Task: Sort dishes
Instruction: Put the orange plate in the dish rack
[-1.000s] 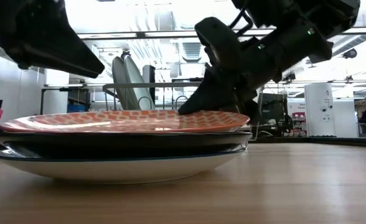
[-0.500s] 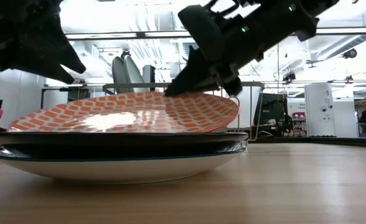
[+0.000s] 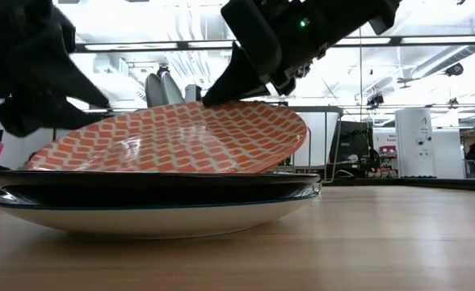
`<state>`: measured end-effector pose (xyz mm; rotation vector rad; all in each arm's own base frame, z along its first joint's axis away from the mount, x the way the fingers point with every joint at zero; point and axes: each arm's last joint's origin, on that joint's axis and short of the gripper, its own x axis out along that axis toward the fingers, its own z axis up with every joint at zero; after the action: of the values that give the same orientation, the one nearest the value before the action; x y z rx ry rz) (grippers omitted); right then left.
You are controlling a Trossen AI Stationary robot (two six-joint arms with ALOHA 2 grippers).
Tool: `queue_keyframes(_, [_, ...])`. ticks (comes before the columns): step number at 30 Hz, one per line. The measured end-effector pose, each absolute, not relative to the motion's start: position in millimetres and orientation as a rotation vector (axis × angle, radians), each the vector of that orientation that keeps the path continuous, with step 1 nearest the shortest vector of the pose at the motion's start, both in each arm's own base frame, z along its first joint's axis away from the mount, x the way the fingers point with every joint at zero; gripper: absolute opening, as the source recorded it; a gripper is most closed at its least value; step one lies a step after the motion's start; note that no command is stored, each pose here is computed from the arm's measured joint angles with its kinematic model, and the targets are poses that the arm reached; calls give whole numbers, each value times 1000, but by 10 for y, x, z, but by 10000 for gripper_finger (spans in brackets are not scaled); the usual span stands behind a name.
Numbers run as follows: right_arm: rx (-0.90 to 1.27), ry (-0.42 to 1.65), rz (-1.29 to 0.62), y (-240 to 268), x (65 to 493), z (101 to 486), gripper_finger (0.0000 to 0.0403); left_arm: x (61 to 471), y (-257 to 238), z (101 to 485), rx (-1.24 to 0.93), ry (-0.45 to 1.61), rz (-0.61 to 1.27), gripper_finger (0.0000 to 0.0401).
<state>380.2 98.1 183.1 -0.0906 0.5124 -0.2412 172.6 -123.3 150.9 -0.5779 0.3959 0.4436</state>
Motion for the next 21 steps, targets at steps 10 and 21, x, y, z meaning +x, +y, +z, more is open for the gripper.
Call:
queue_keyframes(10, [-234,511,-230,977,3819,1865,2,1677,-1186,1541,-564,348,346,236])
queue_keyframes(21, [-278,507,-219,986,3855,1940,1,1718,-1208,1523,-597,327,364,236])
